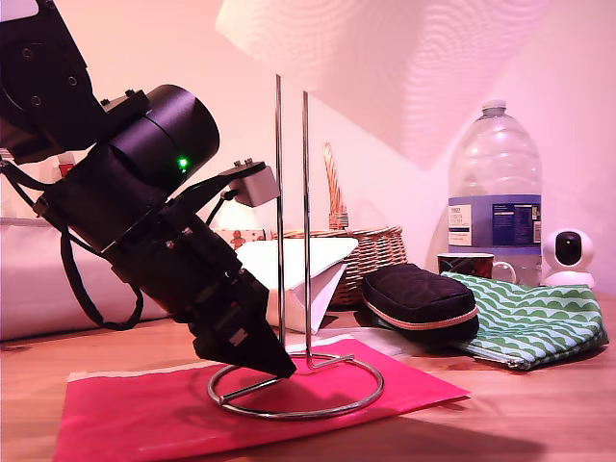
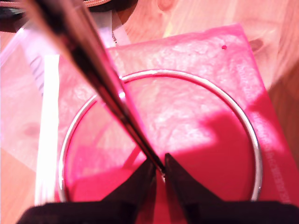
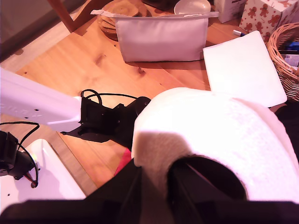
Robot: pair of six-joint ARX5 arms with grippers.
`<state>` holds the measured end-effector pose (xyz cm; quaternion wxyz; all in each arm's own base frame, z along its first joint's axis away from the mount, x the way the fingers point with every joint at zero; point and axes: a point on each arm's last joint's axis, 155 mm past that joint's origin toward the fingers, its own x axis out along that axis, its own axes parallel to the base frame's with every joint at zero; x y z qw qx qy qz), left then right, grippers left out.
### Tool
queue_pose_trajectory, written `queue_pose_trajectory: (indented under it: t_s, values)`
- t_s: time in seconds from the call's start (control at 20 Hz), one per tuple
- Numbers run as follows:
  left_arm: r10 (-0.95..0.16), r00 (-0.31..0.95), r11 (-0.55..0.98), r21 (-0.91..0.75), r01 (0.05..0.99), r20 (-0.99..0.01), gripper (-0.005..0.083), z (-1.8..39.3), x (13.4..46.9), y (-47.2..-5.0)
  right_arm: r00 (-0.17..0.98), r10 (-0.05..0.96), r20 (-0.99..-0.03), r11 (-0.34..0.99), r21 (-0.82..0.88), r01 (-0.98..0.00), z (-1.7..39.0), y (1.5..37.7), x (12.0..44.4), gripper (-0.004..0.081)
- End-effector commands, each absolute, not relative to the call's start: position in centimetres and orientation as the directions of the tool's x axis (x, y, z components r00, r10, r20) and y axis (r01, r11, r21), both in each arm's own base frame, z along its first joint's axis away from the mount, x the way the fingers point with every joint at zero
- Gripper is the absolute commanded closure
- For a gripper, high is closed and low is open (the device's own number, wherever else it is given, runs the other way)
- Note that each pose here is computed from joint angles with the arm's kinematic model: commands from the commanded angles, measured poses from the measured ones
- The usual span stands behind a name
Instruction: Insert the paper towel roll into the metallic stand.
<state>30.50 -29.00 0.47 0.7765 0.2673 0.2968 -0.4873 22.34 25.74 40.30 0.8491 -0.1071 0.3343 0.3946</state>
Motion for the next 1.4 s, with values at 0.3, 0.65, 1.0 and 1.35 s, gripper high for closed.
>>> queue_pose_trajectory:
  t_s: [0.3, 0.65, 1.0, 1.35]
  values:
    - [-0.477, 0.279, 0.383, 0.089, 0.919, -0.834, 0.0794, -4.9, 28.2, -25.8, 0.435, 0.555, -0.709, 0.667, 0.067, -0.742, 37.4, 28.3, 24.4, 0.0783]
    - [-0.469, 0.284, 0.387, 0.095, 0.917, -0.836, 0.0794, -5.0, 28.3, -25.6, 0.434, 0.544, -0.718, 0.674, 0.066, -0.736, 36.9, 28.5, 24.7, 0.0783]
    - [-0.495, 0.348, 0.400, 0.146, 0.905, -0.796, 0.0794, -1.8, 29.2, -26.0, 0.471, 0.511, -0.719, 0.701, 0.031, -0.713, 36.9, 27.9, 25.4, 0.0783]
    - [-0.514, 0.307, 0.383, 0.106, 0.918, -0.801, 0.0751, -0.8, 28.1, -26.0, 0.476, 0.506, -0.719, 0.702, 0.023, -0.712, 36.9, 27.8, 25.4, 0.0783]
